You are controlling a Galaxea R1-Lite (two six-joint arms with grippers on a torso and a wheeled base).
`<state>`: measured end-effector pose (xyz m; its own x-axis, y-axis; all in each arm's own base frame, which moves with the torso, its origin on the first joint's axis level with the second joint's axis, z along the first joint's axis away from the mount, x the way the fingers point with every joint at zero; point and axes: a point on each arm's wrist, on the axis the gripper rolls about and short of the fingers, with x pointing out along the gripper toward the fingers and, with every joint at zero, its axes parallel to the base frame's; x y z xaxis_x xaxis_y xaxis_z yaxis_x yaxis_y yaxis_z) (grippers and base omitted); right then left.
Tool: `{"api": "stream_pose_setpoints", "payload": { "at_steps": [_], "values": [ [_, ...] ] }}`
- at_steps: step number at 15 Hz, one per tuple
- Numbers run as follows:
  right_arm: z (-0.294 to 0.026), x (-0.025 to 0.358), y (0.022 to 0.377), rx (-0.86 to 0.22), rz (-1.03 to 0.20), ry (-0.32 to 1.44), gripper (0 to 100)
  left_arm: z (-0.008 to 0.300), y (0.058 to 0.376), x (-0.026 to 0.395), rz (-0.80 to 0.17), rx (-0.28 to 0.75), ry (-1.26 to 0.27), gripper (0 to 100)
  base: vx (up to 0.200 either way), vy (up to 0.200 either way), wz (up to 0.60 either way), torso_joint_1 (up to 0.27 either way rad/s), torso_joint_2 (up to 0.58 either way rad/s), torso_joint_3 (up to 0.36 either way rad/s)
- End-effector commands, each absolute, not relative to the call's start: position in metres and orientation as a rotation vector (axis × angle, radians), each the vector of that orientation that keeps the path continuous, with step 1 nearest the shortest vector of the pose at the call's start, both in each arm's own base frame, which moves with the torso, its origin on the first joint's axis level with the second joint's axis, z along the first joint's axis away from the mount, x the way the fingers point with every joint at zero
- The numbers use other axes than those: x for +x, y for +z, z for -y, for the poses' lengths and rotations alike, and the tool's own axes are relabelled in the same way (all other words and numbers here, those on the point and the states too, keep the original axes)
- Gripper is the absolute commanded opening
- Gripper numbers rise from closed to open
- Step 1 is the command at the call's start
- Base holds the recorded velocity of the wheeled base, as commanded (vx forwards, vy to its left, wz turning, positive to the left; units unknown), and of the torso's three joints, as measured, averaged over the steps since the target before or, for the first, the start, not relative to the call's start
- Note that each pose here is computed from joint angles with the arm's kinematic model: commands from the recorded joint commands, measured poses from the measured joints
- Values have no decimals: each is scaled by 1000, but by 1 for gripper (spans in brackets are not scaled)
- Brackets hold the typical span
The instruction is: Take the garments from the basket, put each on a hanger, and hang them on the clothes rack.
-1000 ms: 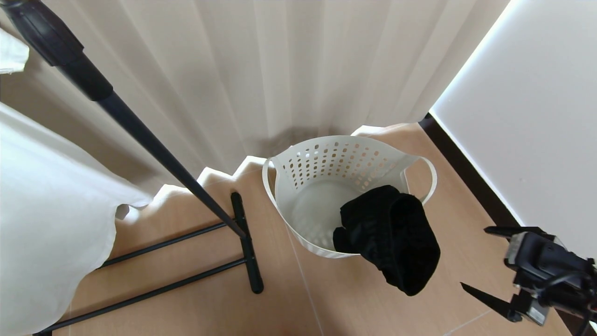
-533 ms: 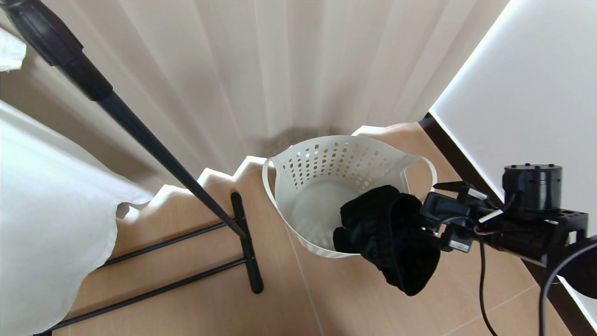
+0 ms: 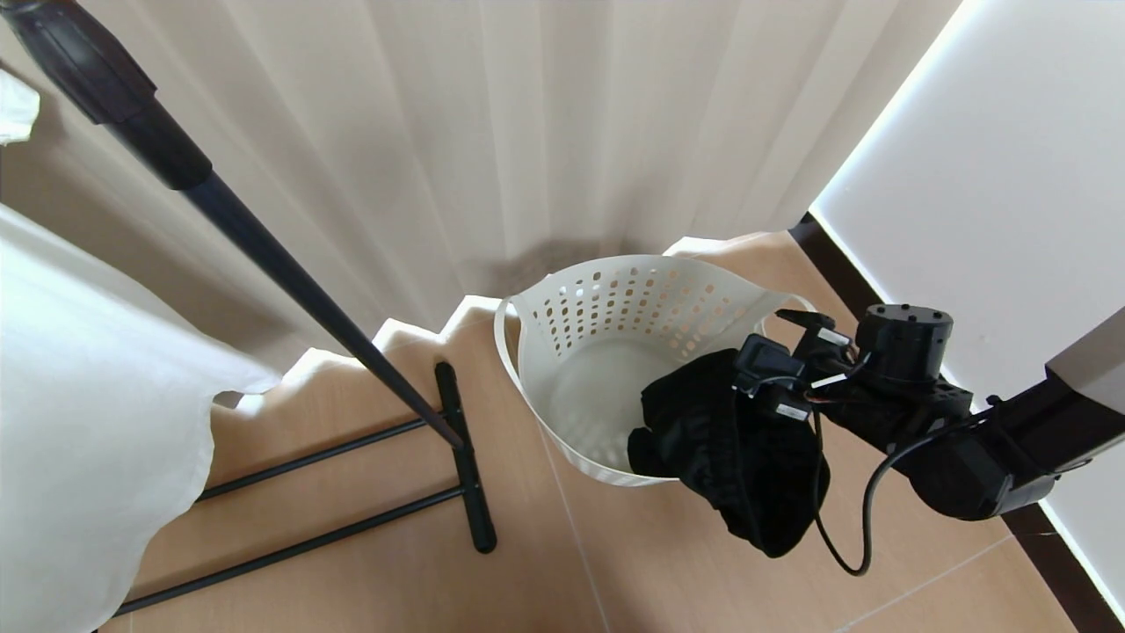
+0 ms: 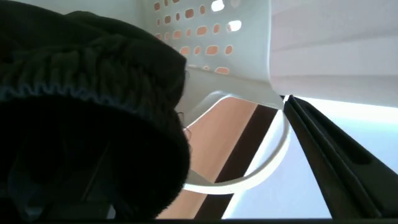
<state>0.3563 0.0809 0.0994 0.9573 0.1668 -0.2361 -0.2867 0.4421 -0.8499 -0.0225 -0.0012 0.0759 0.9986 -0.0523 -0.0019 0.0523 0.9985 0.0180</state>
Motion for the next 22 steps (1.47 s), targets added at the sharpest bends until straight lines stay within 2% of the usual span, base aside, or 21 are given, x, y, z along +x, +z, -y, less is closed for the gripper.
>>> {"api": "stream_pose_setpoints", "payload": {
  "at_steps": [1,2,3,6,10,12,14,15,17,22],
  "values": [
    [-81,357,94,-1077,-134,289,100,1,76,-22,-3,18,-52,100,0,0,0,0,0,0],
    [-81,356,94,-1072,-132,289,0,1,76,-22,-3,18,-52,100,0,0,0,0,0,0],
    [-81,356,94,-1072,-132,289,0,1,76,-22,-3,18,-52,100,0,0,0,0,0,0],
    [-77,332,118,-954,-77,251,0,1,76,-22,-3,18,-52,100,0,0,0,0,0,0],
    [-67,271,179,-483,-26,220,0,1,76,-22,-3,17,-48,100,0,0,0,0,0,0],
    [-85,223,225,-263,20,328,0,1,76,-22,-3,17,-48,100,0,0,0,0,0,0],
    [-96,172,270,-34,-3,488,0,1,76,-22,-3,6,-31,100,0,0,0,0,0,0],
    [-96,152,284,37,-30,564,0,1,76,-22,-3,8,-32,100,0,0,0,0,0,0],
    [-91,135,282,64,-82,649,0,1,76,-22,-3,8,-34,100,0,0,0,0,0,0],
    [-92,140,273,52,-116,644,0,1,76,-22,-3,9,-35,100,0,0,0,2,1,17]
  ]
}}
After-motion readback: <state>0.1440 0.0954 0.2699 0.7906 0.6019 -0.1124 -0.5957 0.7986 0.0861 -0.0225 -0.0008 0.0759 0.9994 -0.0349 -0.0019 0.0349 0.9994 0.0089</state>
